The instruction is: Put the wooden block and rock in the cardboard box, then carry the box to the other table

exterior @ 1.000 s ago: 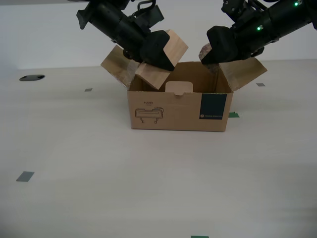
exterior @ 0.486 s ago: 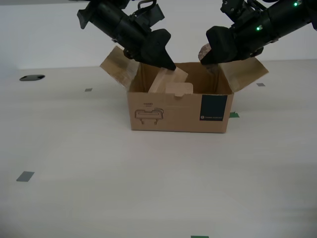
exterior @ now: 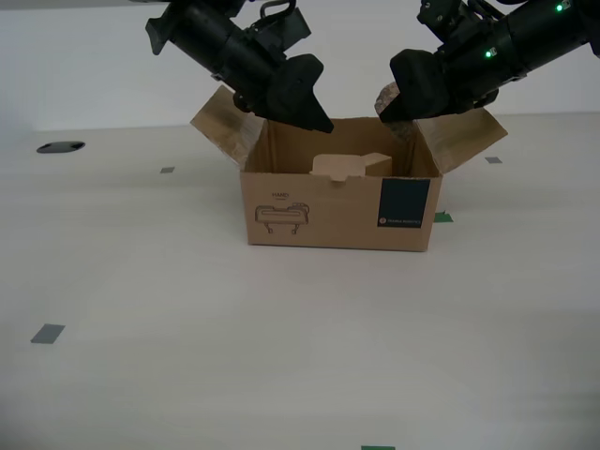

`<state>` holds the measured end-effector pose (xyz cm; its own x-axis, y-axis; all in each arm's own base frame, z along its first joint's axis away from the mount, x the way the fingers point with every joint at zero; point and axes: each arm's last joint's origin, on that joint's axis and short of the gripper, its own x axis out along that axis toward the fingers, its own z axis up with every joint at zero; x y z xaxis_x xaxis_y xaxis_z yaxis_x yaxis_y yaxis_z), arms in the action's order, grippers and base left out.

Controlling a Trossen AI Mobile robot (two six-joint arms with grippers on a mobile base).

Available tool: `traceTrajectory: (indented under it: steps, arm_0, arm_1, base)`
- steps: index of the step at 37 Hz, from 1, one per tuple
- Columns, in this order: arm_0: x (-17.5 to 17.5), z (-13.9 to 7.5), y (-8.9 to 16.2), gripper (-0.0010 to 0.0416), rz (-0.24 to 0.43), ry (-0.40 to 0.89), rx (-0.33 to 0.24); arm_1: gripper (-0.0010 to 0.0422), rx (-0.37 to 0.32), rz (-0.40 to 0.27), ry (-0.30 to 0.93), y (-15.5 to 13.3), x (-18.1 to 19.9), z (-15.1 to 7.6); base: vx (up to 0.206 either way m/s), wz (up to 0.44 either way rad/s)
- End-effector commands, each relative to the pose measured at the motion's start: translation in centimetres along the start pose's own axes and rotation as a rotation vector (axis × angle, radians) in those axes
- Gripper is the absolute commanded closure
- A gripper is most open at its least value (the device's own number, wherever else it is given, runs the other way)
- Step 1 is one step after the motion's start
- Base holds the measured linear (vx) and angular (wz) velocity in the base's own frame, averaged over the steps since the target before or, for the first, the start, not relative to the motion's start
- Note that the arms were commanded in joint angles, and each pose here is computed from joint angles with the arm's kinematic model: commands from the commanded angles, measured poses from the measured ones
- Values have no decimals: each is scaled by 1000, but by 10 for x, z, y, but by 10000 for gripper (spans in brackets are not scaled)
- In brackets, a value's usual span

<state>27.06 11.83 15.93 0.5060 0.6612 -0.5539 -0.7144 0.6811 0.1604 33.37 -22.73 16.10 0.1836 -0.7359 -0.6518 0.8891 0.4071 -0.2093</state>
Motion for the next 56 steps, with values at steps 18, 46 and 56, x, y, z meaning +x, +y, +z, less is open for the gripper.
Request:
traceTrajectory:
  steps: [18,46,56]
  arm_0:
    - [0,-4,-1,85,-55,44,18]
    - [-1,-2,1,46,-51,39,13]
    - [-7,24,0,31,-43,105,37]
  arm_1:
    - [184,-8,-5,-4,-1,1,1]
    - [183,-102,-3,-18,-2,-1,7]
    - [183,-224,-4,-15,-1,-13,34]
  base:
    - [0,0]
    - [0,0]
    - [0,0]
